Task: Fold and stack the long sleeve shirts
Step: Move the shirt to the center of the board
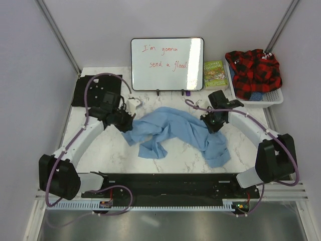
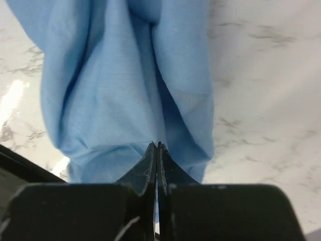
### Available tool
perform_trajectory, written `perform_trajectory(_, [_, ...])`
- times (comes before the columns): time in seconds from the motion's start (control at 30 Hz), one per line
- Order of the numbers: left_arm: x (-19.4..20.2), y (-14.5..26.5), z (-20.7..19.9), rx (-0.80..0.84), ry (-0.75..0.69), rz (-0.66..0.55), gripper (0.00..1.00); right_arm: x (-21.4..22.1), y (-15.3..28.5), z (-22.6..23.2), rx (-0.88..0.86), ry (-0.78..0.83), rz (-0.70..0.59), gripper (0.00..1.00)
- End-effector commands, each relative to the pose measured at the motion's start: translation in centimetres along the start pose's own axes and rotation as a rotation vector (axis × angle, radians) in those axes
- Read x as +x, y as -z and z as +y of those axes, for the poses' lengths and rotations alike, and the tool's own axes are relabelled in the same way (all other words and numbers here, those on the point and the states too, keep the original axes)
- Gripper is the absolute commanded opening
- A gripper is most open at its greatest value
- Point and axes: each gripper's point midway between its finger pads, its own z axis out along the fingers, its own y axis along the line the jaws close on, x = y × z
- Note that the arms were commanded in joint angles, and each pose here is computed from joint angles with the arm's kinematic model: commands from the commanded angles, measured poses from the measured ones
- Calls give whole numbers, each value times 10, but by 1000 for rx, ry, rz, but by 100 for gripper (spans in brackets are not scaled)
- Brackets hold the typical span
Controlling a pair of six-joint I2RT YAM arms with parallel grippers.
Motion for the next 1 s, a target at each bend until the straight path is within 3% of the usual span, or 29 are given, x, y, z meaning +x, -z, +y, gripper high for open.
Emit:
perform_trajectory(0.0, [-11, 68, 58, -190, -75, -57, 2, -26, 37, -44, 98, 112, -56, 0])
perform_trajectory(0.1, [-24, 66, 78, -231, -91, -58, 2, -53, 31, -55, 87, 140, -70, 1])
perform_trajectory(0.17, [-27, 58, 96, -266, -9, -38, 2, -78, 38, -72, 129, 125, -91, 11])
perform_trajectory(0.2, [-32, 55, 116, -295, 36, -26, 12, -79, 35, -80, 145, 111, -65, 29])
perform_trajectory(0.23, [-38, 55, 130, -330, 89, -42, 20, -90, 46, -87, 165, 108, -94, 39])
perform_trajectory(0.27, [-49, 63, 140, -347, 112, -76, 35, -89, 53, -93, 174, 90, -101, 52])
perform_trajectory(0.3, [-47, 66, 146, -340, 135, -85, 67, -87, 65, -91, 167, 90, -114, 68])
perform_trajectory(0.33, [-55, 69, 134, -284, 93, -120, 89, -82, 70, -89, 154, 96, -114, 71])
perform_trajectory(0.37, [-51, 66, 121, -229, 66, -133, 98, -71, 84, -83, 146, 105, -113, 72])
perform_trajectory(0.43, [-57, 76, 80, -116, -37, -209, 99, -47, 79, -69, 104, 143, -75, 73])
perform_trajectory(0.6, [-13, 31, -31, 137, -232, -107, 100, -8, 55, -43, 28, 158, -47, 71])
perform_trajectory(0.73, [28, -7, -67, 214, -280, 28, 100, -15, 39, -51, 36, 133, -57, 68])
perform_trajectory(0.97, [55, -49, -96, 202, -513, 145, 99, -30, 36, -51, -2, 106, -82, 67])
